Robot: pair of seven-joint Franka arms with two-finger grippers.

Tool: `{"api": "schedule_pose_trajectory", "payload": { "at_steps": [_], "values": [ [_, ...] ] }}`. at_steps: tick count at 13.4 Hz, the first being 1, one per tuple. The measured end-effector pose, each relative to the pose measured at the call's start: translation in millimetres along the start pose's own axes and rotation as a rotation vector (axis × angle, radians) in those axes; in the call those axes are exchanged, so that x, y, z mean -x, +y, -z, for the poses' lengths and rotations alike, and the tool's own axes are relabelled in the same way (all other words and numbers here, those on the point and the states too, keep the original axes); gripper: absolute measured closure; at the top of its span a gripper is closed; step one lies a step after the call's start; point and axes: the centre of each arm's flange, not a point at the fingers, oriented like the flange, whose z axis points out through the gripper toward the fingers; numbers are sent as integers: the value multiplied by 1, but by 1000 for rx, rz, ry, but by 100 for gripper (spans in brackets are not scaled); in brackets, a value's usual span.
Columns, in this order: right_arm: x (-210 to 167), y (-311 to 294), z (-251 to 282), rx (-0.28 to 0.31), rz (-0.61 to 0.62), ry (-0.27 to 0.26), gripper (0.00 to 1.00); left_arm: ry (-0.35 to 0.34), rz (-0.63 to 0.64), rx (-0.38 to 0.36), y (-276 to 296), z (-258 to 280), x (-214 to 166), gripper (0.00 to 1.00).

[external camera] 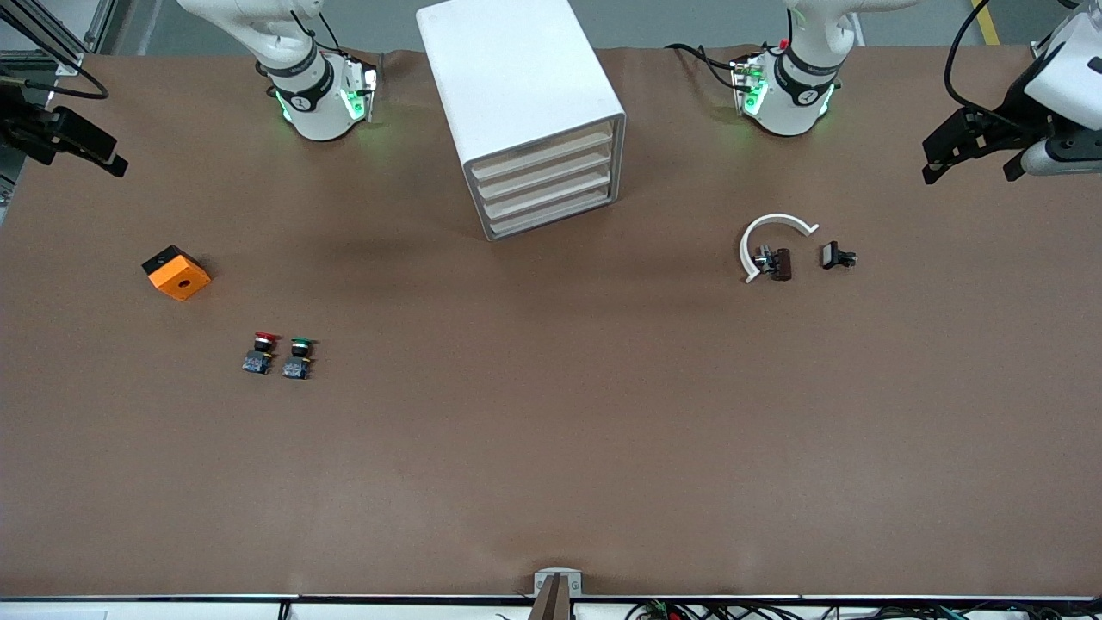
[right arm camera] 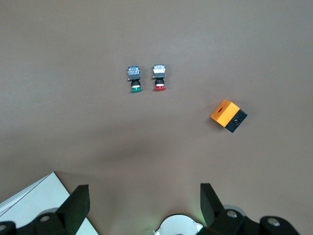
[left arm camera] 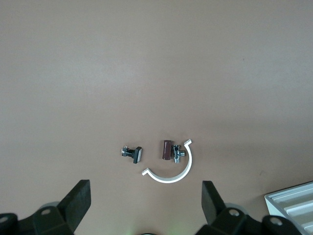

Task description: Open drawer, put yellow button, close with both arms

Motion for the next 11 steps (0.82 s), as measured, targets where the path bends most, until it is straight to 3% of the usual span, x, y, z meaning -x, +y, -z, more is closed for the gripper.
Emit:
{"api": "schedule_pose_trajectory", "payload": {
  "at_steps": [11],
  "values": [
    [0,0,0,0,0,0,0,-43,34,-3,-17,-1,-4,0]
  ]
}}
